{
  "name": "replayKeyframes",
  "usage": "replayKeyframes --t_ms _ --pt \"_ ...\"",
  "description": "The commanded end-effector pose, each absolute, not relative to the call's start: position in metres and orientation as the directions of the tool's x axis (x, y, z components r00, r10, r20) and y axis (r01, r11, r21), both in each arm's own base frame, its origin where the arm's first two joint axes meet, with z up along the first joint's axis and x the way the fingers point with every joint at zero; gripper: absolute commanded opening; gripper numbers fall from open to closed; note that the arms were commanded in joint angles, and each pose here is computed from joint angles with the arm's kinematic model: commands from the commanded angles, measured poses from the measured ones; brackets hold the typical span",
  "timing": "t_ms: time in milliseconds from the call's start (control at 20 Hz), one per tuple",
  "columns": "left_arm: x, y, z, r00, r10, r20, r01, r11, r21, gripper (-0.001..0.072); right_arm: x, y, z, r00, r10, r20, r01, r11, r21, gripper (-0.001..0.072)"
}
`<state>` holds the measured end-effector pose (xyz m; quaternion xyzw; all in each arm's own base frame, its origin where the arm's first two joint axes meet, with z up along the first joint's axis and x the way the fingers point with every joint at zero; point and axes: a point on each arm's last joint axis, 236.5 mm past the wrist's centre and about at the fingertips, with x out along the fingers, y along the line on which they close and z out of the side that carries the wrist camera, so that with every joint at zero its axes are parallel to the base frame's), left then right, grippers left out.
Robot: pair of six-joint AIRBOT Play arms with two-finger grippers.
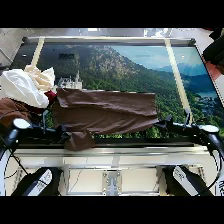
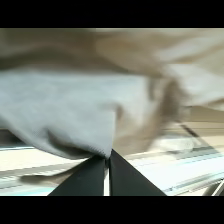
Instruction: Fold the shirts.
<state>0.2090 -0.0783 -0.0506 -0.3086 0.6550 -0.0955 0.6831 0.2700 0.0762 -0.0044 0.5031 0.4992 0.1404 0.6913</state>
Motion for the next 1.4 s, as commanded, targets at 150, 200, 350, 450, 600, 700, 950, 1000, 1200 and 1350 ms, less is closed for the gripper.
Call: replayKeyframes --t_ms 150,200,350,450,600,700,950,1000,1200,1350 --pt "0.233 -0.071 0.051 0.413 -0.465 -0.783 -0.152 0.813 -0.562 0.0008 0.256 0.039 0.064 0.459 0.51 -0.727 0.167 0.754 0.635 0.0005" --pt "0.238 -0.074 0.066 0.438 -0.473 -0.765 -0.127 0.809 -0.573 0.0007 0.251 0.037 0.067 0.437 0.498 -0.749 0.157 0.778 0.608 0.0006" --pt "0.251 -0.078 0.108 0.505 -0.468 -0.725 -0.05 0.823 -0.566 0.0007 0.256 0.022 0.079 0.456 0.426 -0.781 0.152 0.828 0.54 0.0005" --pt "0.264 -0.061 0.115 0.553 -0.392 -0.735 -0.106 0.842 -0.529 0.0006 0.258 0.008 0.08 0.459 0.373 -0.806 0.162 0.857 0.489 0.0005" --pt "0.299 -0.075 0.103 0.564 -0.416 -0.714 -0.041 0.849 -0.527 0.0006 0.276 0.003 0.069 0.463 0.369 -0.806 0.181 0.851 0.493 0.0005" --pt "0.326 -0.106 0.07 0.506 -0.443 -0.74 0.03 0.867 -0.498 0.0005 0.287 0.015 0.052 0.419 0.399 -0.816 0.162 0.851 0.5 0.0005" --pt "0.416 -0.122 -0.005 0.472 -0.332 -0.816 0.01 0.928 -0.372 0.0006 0.301 0.027 -0.02 0.227 0.354 -0.907 0.205 0.894 0.4 0.0005" --pt "0.431 -0.113 -0.017 0.461 -0.286 -0.84 -0.004 0.946 -0.325 0.0006 0.308 0.024 -0.032 0.226 0.333 -0.916 0.227 0.896 0.381 0.0005" --pt "0.47 -0.108 -0.041 0.445 -0.239 -0.863 -0.004 0.963 -0.269 0.0006 0.331 0.012 -0.062 0.25 0.299 -0.921 0.296 0.882 0.367 0.0004" --pt "0.472 -0.104 -0.058 0.417 -0.22 -0.882 -0.003 0.97 -0.243 0.0008 0.337 0.009 -0.076 0.242 0.292 -0.925 0.319 0.877 0.361 0.0005"
